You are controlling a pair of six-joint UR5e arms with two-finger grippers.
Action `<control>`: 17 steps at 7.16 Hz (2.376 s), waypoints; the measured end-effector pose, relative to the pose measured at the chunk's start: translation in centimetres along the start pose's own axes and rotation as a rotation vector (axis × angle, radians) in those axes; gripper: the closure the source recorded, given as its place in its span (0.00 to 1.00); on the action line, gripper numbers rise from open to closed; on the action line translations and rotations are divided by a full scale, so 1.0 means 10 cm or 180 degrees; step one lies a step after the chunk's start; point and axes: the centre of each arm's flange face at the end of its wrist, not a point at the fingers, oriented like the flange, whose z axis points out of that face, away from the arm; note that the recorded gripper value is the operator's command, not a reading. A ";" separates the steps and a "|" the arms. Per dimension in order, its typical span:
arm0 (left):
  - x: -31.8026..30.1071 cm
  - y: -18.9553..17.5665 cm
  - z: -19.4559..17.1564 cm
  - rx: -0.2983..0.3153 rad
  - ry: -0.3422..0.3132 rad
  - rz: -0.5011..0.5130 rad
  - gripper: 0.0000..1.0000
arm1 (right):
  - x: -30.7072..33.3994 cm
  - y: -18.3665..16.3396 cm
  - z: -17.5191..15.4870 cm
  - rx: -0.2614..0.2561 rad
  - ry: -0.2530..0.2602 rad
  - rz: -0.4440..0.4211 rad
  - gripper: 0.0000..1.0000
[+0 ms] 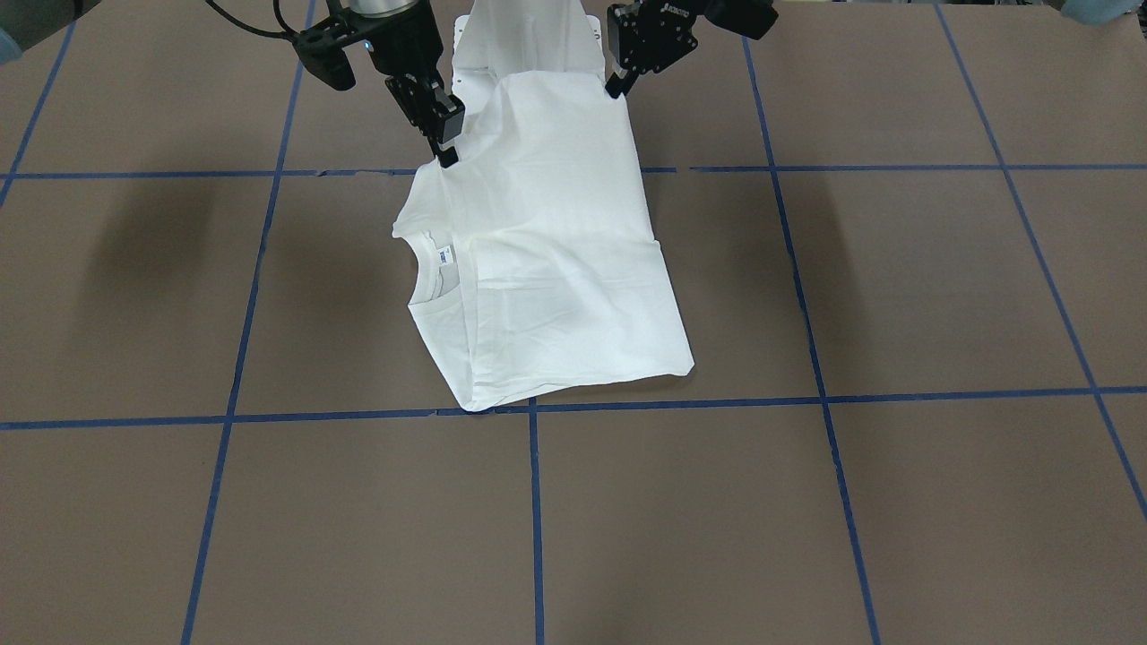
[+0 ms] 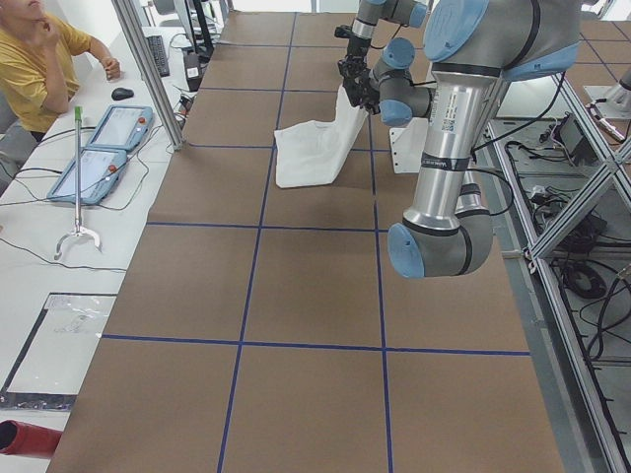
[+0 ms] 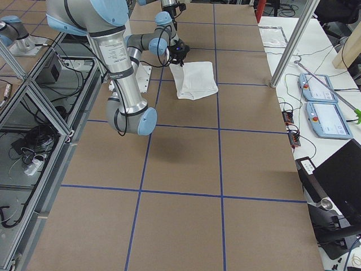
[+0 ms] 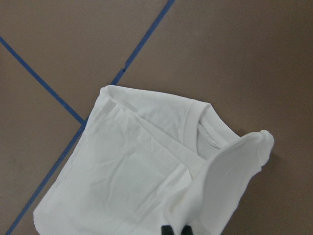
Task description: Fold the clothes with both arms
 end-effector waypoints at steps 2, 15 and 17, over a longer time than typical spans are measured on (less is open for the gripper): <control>-0.08 -0.55 0.34 0.0321 -0.0204 0.0254 0.78 | -0.52 -0.32 0.50 0.0033 -0.0018 -0.0096 0.27; -1.54 -4.22 -0.56 0.0821 -0.0604 0.1884 0.42 | -0.05 -5.56 0.21 -0.0026 0.0459 -0.2060 0.00; -1.85 -4.69 -1.25 0.0849 -0.0957 0.2221 0.42 | 0.38 -6.26 -0.38 0.0005 0.0639 -0.2376 0.00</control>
